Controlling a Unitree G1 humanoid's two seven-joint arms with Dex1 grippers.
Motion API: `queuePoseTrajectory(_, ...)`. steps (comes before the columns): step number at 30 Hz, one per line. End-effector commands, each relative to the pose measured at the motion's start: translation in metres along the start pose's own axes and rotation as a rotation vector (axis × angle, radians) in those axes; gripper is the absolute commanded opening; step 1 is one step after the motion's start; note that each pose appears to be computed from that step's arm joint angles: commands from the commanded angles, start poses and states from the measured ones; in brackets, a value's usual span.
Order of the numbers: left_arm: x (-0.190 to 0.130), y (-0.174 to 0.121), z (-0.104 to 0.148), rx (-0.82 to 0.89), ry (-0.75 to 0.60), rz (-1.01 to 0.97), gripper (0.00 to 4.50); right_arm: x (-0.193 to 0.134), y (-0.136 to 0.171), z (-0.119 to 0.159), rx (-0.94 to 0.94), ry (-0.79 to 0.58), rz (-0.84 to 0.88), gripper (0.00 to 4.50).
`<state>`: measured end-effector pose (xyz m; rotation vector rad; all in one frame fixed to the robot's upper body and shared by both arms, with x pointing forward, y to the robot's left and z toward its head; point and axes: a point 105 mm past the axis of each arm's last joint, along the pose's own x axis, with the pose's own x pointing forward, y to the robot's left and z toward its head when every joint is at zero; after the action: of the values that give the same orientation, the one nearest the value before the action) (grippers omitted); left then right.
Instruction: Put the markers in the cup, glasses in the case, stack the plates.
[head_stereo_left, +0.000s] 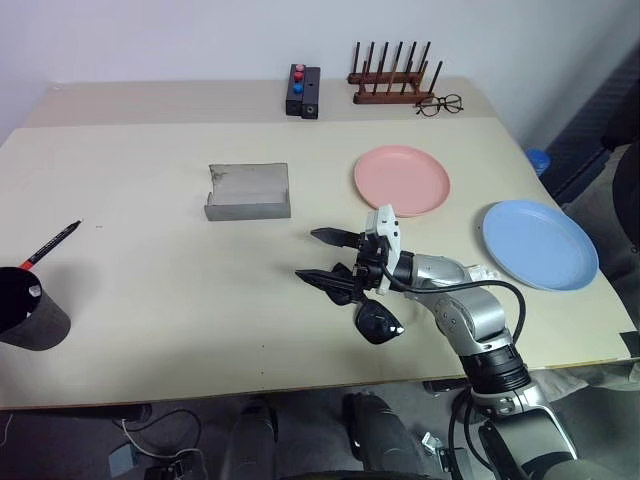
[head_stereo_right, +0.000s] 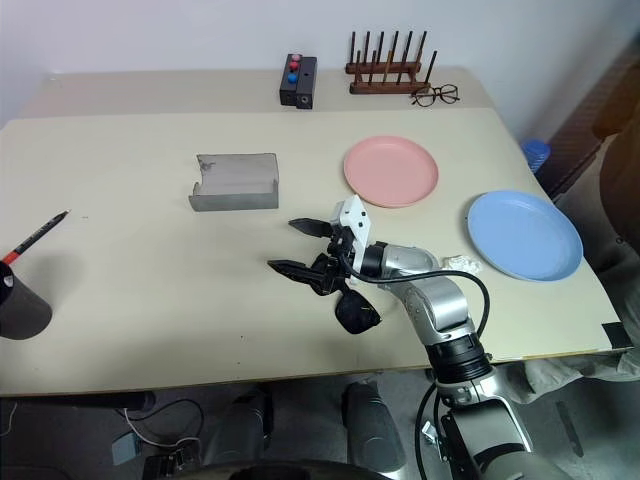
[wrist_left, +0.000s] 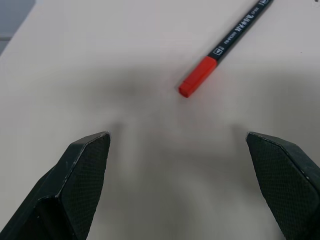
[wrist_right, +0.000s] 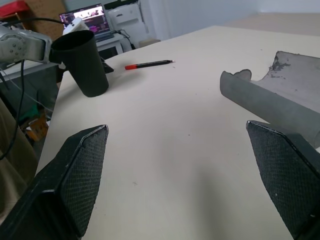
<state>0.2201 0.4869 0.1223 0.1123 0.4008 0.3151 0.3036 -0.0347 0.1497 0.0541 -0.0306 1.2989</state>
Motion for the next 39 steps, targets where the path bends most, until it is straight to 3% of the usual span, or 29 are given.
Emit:
queuePoseTrajectory(1,-0.004,0.006,0.014,0.006,-0.035,0.035,4.45,0.001,0.004,0.013,-0.04,-0.04,0.015,4.5)
queuePoseTrajectory(15,-0.025,0.029,0.019,-0.04,-0.069,0.157,4.45,0.003,0.005,0.014,-0.04,-0.042,0.024,4.5)
queuePoseTrajectory(21,-0.045,0.046,0.044,-0.131,-0.211,0.235,4.45,0.001,0.006,0.013,-0.037,-0.041,0.021,4.5)
queuePoseTrajectory(28,-0.055,0.029,0.085,-0.138,-0.334,0.116,4.45,0.002,0.006,0.013,-0.033,-0.038,0.03,4.5)
queuePoseTrajectory(34,-0.069,-0.009,0.099,0.032,-0.263,-0.157,4.45,0.003,0.007,0.012,-0.031,-0.034,0.037,4.5)
queuePoseTrajectory(39,-0.075,-0.011,0.08,0.097,-0.088,-0.239,4.45,0.002,0.007,0.011,-0.029,-0.03,0.038,4.5)
